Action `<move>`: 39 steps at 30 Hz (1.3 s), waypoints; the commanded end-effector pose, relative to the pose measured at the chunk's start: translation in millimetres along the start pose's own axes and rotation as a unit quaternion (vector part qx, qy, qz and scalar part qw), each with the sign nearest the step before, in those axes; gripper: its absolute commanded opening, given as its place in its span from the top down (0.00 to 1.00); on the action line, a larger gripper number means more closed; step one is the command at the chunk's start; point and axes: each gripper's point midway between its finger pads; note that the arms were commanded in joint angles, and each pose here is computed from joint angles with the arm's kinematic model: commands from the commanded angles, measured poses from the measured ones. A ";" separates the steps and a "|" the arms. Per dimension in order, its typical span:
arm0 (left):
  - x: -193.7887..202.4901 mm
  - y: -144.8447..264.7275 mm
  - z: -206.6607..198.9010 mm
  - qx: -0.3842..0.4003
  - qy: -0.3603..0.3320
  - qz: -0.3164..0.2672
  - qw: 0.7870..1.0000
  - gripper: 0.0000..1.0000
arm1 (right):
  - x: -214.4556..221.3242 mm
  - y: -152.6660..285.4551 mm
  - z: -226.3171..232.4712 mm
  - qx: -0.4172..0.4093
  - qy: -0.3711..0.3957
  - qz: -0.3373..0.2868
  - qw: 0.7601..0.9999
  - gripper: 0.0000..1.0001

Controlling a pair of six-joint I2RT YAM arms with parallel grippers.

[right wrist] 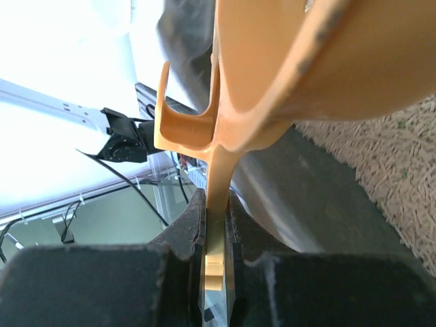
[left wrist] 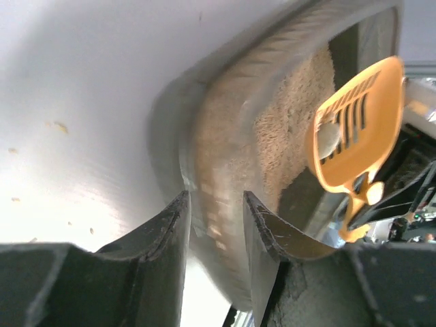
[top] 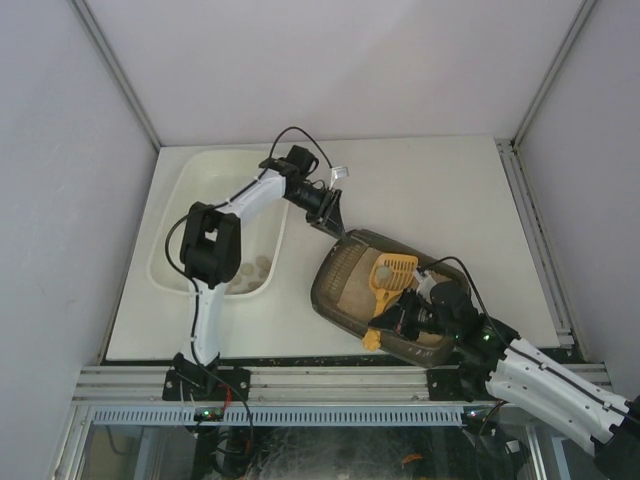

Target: Clean the litter box

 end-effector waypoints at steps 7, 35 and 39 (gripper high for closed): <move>-62.9 -0.3 19.7 -0.043 -0.018 -0.067 0.997 0.57 | 4.4 -3.3 6.7 -0.065 0.030 0.003 0.997 1.00; 41.9 166.1 -72.8 -0.338 -0.205 0.074 0.915 0.00 | 20.7 18.8 28.2 -0.221 0.106 0.009 0.969 1.00; 60.7 189.6 -71.4 -0.388 -0.220 0.075 0.892 0.00 | -3.2 17.5 24.6 -0.250 0.044 -0.031 0.967 1.00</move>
Point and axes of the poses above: each gripper's point midway between its finger pads, its own y axis back along the fingers, its own z axis along the line the jaws close on, x = y × z, and after that the axes turned 15 degrees about -y, right-handed
